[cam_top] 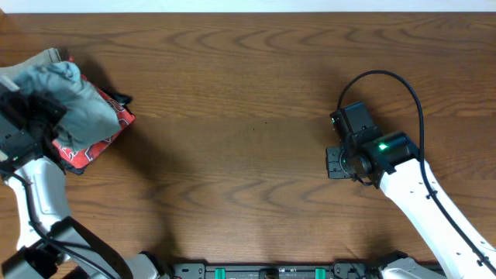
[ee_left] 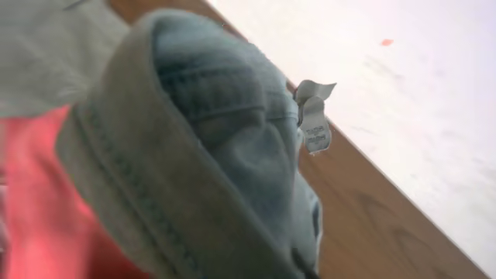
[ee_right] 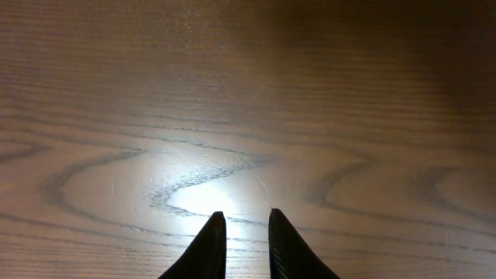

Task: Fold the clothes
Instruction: 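Carry the folded blue shirt with the left gripper onto the left stack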

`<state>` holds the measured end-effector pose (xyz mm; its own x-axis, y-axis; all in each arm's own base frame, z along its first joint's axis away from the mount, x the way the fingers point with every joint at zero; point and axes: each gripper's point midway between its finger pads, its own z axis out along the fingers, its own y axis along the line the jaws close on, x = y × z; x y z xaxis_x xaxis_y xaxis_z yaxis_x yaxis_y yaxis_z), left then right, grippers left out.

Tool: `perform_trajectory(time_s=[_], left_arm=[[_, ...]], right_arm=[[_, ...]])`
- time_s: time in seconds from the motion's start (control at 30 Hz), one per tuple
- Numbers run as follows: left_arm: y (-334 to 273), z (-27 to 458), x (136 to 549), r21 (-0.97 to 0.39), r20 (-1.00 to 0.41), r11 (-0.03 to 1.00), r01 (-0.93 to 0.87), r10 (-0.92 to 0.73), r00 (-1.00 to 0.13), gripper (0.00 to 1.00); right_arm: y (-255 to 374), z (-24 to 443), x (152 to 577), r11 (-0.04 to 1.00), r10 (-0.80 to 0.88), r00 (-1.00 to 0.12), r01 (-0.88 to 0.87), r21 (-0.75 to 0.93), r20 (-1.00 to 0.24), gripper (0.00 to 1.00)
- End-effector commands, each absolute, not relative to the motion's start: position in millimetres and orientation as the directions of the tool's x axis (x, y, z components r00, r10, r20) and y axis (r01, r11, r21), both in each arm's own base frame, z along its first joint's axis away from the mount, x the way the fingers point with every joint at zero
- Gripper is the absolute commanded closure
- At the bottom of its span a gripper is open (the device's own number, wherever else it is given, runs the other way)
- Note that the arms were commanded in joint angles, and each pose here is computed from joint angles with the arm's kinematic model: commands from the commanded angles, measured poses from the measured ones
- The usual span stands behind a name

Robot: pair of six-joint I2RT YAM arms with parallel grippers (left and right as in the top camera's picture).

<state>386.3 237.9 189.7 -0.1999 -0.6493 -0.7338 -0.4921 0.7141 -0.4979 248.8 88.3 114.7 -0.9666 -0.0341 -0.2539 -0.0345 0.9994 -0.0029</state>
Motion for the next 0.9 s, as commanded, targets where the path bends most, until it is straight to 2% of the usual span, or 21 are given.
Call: perform_trajectory(time_s=[0.0,0.03,0.2,0.4,0.57,0.73,0.87], left_arm=[[265.1,191.4,375.5,-0.498,-0.736,0.666,-0.555,-0.663,-0.135,0.08],[272.0,191.4,370.5,-0.515,-0.725,0.641,-0.570,-0.680,-0.110,0.02],[287.3,192.3,359.0,-0.576,-0.679,0.557,-0.598,-0.734,-0.030,0.02],[285.0,214.0,365.7,-0.602,-0.701,0.593,-0.535,-0.713,0.000,0.02],[282.7,270.5,367.6,-0.596,-0.764,0.661,-0.456,-0.642,0.068,0.02],[260.8,308.5,382.8,-0.618,-0.768,0.722,-0.313,-0.639,0.044,0.02],[214.7,306.3,404.2,-0.639,-0.748,0.743,-0.198,-0.661,-0.067,0.02]], right_arm=[[82.4,120.9,254.3,1.000,0.006,-0.961,0.005,0.003,-0.277,0.82],[82.4,120.9,254.3,1.000,0.006,-0.961,0.005,0.004,-0.277,0.81],[82.5,121.0,254.5,1.000,0.006,-0.961,0.005,0.004,-0.278,0.80],[82.3,120.9,254.4,1.000,0.005,-0.961,0.005,0.003,-0.277,0.77],[79.7,121.3,255.5,1.000,0.006,-0.959,0.009,-0.011,-0.283,0.75],[77.8,121.5,256.2,1.000,0.005,-0.958,0.012,-0.022,-0.287,0.73],[78.7,122.0,258.0,1.000,0.006,-0.956,0.012,-0.017,-0.295,0.73]])
